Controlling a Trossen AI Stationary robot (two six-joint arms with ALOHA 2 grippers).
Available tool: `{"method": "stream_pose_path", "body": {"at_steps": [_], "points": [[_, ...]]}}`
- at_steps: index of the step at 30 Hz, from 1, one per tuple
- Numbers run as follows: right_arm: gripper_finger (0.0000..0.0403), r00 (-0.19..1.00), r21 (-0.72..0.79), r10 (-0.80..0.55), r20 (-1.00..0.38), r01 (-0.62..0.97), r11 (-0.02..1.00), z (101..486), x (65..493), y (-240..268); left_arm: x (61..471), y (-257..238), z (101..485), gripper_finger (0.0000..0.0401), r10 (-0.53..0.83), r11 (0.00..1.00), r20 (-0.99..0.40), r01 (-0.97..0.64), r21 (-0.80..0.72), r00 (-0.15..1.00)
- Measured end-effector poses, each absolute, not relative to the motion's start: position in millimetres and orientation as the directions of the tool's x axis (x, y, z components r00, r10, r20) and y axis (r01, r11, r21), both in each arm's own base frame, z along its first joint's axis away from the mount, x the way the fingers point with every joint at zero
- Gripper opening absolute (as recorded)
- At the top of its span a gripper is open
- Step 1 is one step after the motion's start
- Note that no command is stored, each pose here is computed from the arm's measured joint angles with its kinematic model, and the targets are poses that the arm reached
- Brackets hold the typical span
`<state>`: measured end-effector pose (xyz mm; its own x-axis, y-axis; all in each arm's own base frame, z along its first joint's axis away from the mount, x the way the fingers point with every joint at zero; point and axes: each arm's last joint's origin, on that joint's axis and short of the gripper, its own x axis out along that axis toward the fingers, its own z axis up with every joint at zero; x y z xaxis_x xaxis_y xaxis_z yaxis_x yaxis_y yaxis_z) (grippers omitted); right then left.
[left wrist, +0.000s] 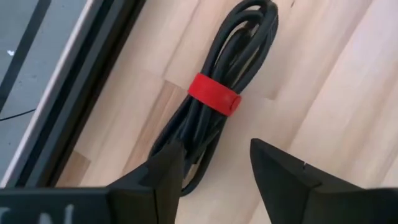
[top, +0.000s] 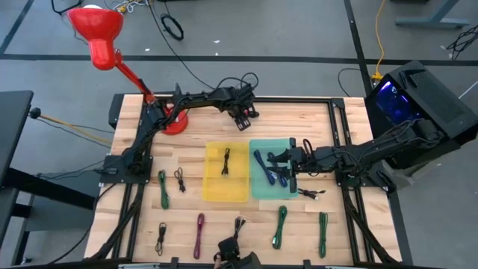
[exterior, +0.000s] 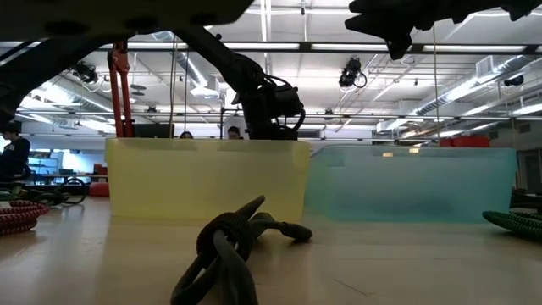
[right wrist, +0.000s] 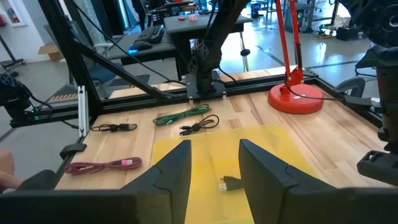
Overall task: Pick & Place USB Port
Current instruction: Put the black charger cable into the yellow bin
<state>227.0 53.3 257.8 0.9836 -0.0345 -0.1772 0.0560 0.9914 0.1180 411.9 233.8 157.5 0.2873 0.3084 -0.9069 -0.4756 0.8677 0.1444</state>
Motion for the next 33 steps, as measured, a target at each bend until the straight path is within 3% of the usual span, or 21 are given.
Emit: {"method": "stream_pose_path", "body": {"at_steps": [4,8,12,20,33], "points": [[0.0136,0.984,0.119,-0.035,-0.175,0.056,0.991,258,227,53,412,233,157,0.0139,0.29,0.872,-0.912,-0.472,0.127,0.291],[0.0136,0.984,0.119,-0.034,-0.175,0.056,0.991,258,227,53,411,233,157,0.0028,0.286,0.87,-0.915,-0.476,0.124,0.286],[0.0136,0.983,0.118,-0.035,-0.178,0.057,0.991,258,227,53,411,232,157,0.0005,0.286,0.865,-0.914,-0.487,0.118,0.287],[0.0136,0.983,0.121,-0.035,-0.18,0.058,0.991,257,227,53,412,228,159,0.0015,0.281,0.879,-0.916,-0.459,0.126,0.285],[0.0136,0.983,0.125,-0.036,-0.18,0.059,0.99,258,227,53,414,224,159,0.0121,0.32,0.885,-0.912,-0.423,0.192,0.257]]}}
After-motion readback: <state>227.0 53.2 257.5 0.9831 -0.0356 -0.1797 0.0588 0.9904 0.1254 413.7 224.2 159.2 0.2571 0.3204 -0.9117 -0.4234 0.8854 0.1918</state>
